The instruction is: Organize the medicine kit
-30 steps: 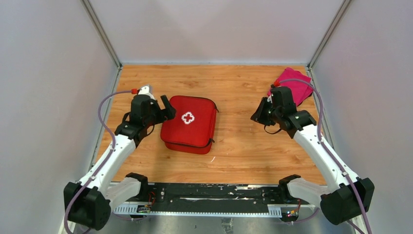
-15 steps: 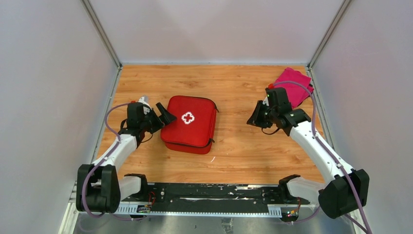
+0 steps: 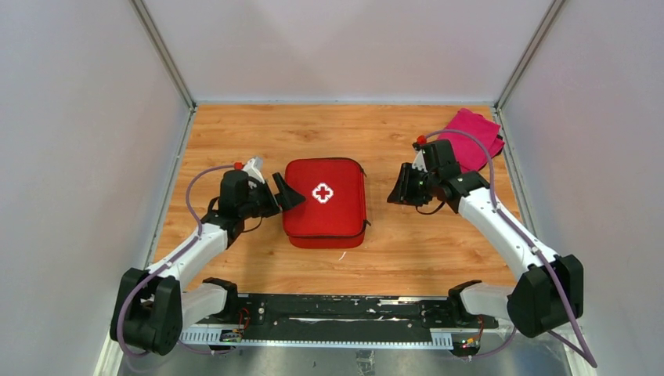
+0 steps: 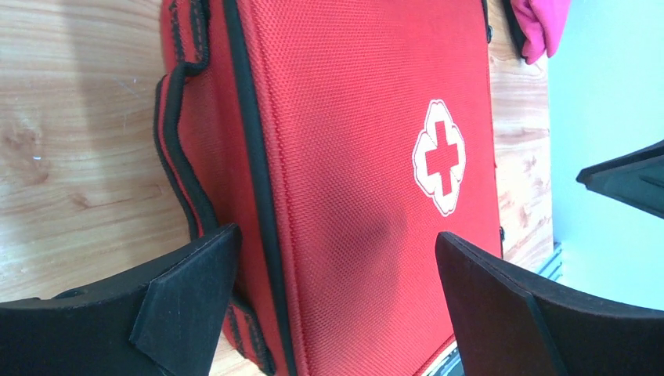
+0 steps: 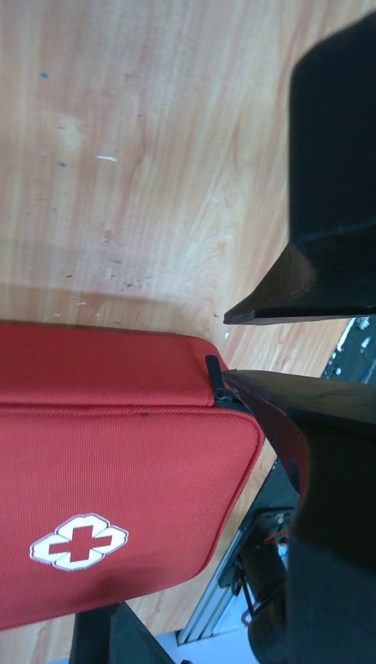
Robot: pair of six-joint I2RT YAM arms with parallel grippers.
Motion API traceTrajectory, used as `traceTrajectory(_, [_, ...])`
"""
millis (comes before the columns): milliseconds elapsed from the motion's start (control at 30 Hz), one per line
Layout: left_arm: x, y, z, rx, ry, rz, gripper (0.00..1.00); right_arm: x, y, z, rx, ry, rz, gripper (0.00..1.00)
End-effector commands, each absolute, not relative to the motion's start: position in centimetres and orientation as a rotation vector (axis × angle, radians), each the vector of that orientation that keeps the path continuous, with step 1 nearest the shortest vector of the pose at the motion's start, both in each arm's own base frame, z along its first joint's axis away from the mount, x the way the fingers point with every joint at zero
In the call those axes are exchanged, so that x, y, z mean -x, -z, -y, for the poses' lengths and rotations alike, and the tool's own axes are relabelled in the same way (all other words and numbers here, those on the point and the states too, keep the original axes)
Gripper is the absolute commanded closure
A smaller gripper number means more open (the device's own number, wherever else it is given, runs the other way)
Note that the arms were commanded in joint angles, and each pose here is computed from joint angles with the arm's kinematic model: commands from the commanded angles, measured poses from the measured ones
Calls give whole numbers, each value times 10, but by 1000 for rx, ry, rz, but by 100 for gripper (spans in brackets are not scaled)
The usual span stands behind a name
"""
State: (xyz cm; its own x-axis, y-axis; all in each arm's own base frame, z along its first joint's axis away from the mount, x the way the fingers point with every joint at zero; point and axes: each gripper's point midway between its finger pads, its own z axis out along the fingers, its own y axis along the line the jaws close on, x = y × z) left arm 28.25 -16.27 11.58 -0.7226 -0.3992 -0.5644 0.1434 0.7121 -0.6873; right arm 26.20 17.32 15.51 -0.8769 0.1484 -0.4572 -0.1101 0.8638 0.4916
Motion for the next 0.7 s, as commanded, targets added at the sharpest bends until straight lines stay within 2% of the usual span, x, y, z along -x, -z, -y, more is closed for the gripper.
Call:
traceTrajectory(0, [-285,-121,159,209,923,-2158,0,-273,-165,-173,165,-656,-2397,66])
traceTrajectory(233, [-290,-129,155,158,862,-2171,0,-286,-160,-154,276,-493,-2266,61])
traceTrajectory(300, [-289,-129,154,140,849,-2187,0,-281,-159,-154,335,-505,-2273,61])
traceTrajectory(367, [-290,-129,154,131,843,-2192,0,-269,-156,-164,429,-591,-2279,54])
traceTrajectory(433, [-291,-130,155,121,850,-2189,0,-269,-150,-168,404,-622,-2283,52])
traceTrajectory(500, [-293,-131,159,108,871,-2189,0,-270,-139,-171,363,-648,-2329,53])
traceTrajectory(667, [-301,-126,166,76,892,-2229,0,-270,-109,-180,299,-616,-2507,64])
